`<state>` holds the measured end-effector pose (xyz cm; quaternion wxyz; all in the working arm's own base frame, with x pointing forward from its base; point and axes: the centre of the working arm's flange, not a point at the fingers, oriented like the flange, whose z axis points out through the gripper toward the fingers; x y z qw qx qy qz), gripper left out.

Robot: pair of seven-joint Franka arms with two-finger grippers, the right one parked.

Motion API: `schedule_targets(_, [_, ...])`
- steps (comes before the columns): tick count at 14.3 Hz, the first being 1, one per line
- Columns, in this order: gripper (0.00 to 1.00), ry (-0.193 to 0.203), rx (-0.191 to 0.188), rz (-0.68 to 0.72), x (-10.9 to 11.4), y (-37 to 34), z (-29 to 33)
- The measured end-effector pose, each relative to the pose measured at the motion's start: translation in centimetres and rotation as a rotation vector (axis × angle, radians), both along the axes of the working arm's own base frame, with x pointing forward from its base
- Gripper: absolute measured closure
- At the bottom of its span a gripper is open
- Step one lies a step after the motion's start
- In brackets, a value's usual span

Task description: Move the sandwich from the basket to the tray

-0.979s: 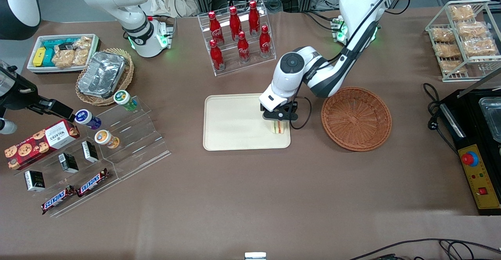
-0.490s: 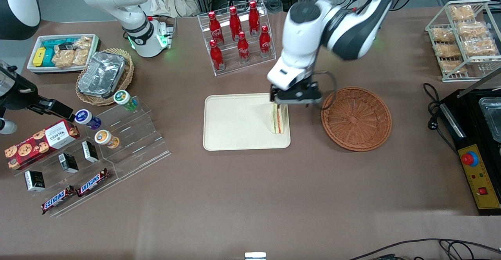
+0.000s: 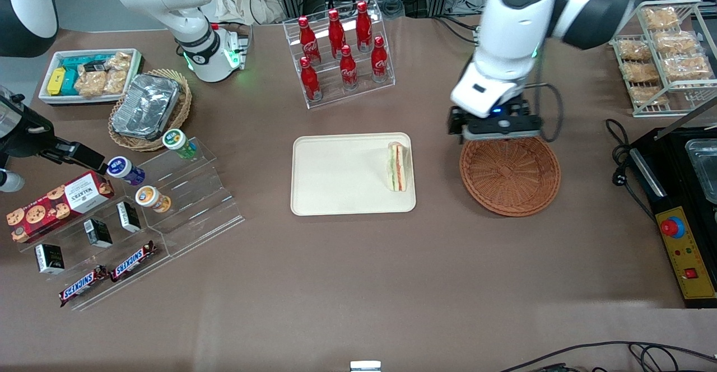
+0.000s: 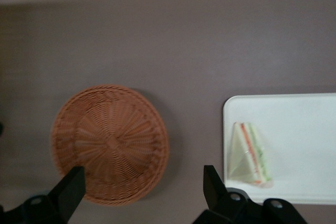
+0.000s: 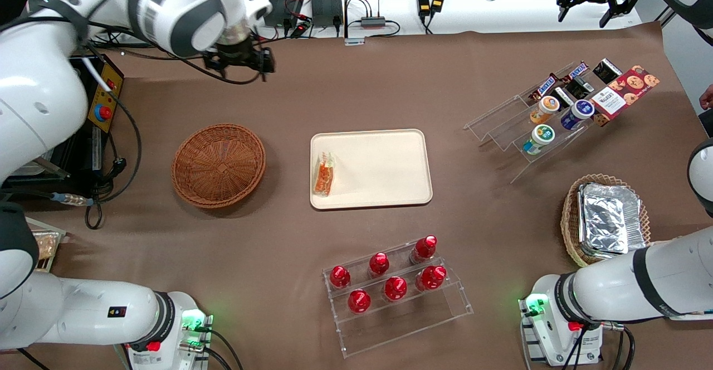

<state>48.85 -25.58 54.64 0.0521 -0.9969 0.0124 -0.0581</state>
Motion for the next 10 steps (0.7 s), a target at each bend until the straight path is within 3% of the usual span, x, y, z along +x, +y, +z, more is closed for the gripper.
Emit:
schedule_targets(5, [0.0, 0.056, -0.047, -0.062, 1.4, 12.5, 4.3])
schedule_targets(8, [0.0, 0.052, -0.089, -0.111, 1.7, 13.6, 5.1])
schedule_targets(10, [0.0, 0.051, -0.092, -0.125, 1.9, 13.4, 5.2])
